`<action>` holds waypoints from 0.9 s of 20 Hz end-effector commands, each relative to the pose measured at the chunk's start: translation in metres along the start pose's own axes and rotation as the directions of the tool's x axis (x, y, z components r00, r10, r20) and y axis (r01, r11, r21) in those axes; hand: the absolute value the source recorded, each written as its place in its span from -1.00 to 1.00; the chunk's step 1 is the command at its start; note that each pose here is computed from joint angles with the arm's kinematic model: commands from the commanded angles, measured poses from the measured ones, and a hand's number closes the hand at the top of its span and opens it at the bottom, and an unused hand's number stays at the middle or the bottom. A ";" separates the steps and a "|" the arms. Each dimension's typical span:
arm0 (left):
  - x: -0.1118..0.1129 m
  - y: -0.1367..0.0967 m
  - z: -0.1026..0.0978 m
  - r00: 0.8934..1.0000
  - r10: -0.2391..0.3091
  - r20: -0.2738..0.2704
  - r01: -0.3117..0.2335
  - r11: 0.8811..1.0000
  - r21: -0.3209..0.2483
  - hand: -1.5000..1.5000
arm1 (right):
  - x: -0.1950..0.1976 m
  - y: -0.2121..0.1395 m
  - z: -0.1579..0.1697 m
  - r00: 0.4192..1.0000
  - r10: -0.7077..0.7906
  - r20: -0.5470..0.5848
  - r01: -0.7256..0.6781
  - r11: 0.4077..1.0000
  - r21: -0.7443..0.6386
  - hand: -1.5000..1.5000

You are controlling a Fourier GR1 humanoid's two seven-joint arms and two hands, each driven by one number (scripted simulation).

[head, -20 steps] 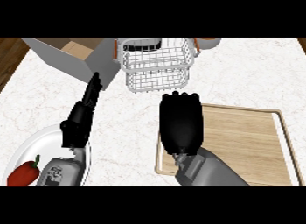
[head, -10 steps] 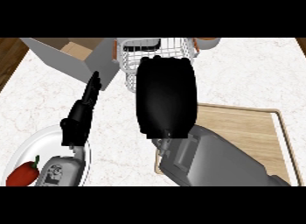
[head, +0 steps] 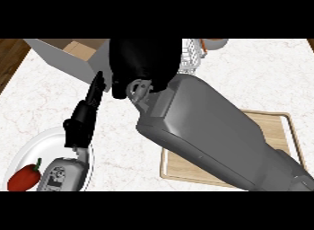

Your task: Pick the cupcake from the tray and place it in the tiered basket

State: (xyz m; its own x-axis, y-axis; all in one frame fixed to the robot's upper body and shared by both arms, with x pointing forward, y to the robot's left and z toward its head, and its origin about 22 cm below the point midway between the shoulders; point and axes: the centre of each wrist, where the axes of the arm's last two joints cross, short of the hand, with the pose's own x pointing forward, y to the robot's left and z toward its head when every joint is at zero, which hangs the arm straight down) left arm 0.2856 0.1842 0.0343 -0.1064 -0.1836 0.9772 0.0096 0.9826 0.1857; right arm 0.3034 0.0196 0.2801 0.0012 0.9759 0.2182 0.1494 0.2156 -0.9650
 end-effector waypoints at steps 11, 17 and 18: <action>0.000 0.007 0.009 1.000 -0.012 0.010 0.012 0.999 0.039 0.00 | 0.027 0.010 -0.068 0.970 0.066 -0.235 -0.075 0.997 -0.028 1.00; 0.006 -0.004 0.015 1.000 -0.018 -0.001 0.018 0.998 0.067 0.00 | 0.003 0.034 -0.094 0.971 0.074 -0.228 -0.070 0.997 0.026 1.00; 0.007 0.008 0.010 1.000 -0.001 0.000 0.001 0.999 0.048 0.00 | 0.000 0.029 -0.093 0.943 -0.059 -0.327 0.065 0.998 0.010 1.00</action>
State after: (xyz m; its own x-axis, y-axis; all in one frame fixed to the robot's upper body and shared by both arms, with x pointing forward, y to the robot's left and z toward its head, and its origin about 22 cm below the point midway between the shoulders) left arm 0.2746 0.1878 0.0369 -0.1029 -0.1892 0.9765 -0.0387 0.9818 0.1861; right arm 0.3891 0.0309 0.2689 0.1822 0.9692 0.1659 0.1307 0.1433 -0.9810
